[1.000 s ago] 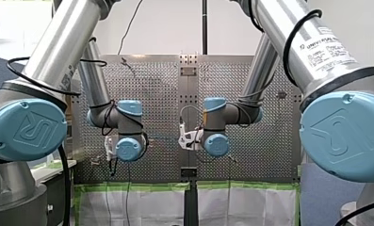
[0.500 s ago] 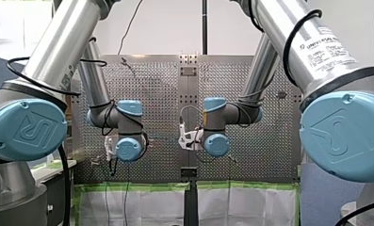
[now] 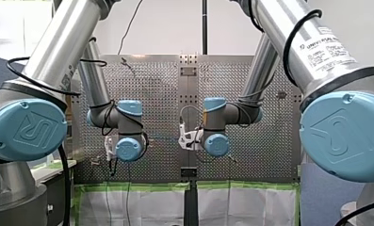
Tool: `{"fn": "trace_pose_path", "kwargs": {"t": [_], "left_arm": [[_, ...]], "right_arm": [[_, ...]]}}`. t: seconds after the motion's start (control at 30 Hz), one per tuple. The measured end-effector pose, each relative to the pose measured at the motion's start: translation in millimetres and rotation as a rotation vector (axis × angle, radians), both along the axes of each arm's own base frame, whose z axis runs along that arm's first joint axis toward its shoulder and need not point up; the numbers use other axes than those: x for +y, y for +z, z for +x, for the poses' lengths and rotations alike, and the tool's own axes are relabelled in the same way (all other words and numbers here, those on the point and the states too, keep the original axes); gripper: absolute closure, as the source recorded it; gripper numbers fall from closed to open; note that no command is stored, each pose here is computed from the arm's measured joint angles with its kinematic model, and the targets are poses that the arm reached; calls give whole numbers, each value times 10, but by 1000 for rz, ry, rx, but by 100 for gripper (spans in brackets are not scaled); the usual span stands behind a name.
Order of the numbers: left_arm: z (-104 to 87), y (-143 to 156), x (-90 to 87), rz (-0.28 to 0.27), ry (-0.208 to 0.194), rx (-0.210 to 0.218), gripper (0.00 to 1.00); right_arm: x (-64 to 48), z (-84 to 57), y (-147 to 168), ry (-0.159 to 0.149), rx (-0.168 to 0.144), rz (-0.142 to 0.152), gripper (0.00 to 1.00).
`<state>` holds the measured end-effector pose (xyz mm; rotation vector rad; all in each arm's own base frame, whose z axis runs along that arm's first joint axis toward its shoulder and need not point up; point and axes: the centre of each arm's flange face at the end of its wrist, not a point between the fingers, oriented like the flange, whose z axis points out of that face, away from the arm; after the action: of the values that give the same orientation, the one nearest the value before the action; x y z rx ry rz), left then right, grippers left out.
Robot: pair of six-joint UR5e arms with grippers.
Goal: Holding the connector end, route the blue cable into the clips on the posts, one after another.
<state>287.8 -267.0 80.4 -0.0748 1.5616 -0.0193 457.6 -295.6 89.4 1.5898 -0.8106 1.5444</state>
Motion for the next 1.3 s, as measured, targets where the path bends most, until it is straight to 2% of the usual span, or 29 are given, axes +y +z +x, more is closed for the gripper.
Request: {"fn": "trace_pose_path", "kwargs": {"t": [0.53,0.7,1.0,1.17,1.3], "left_arm": [[-2,0,-2,0,0,0,100],[-3,0,-3,0,0,0,100],[-4,0,-3,0,0,0,100],[-5,-8,2,3,0,3,100],[12,-98,58,42,0,37,100]], "right_arm": [[13,17,-10,2,4,1,100],[100,76,-152,19,27,17,100],[168,37,-523,23,79,64,100],[177,30,-569,23,85,70,100],[177,29,-574,23,86,71,100]]}}
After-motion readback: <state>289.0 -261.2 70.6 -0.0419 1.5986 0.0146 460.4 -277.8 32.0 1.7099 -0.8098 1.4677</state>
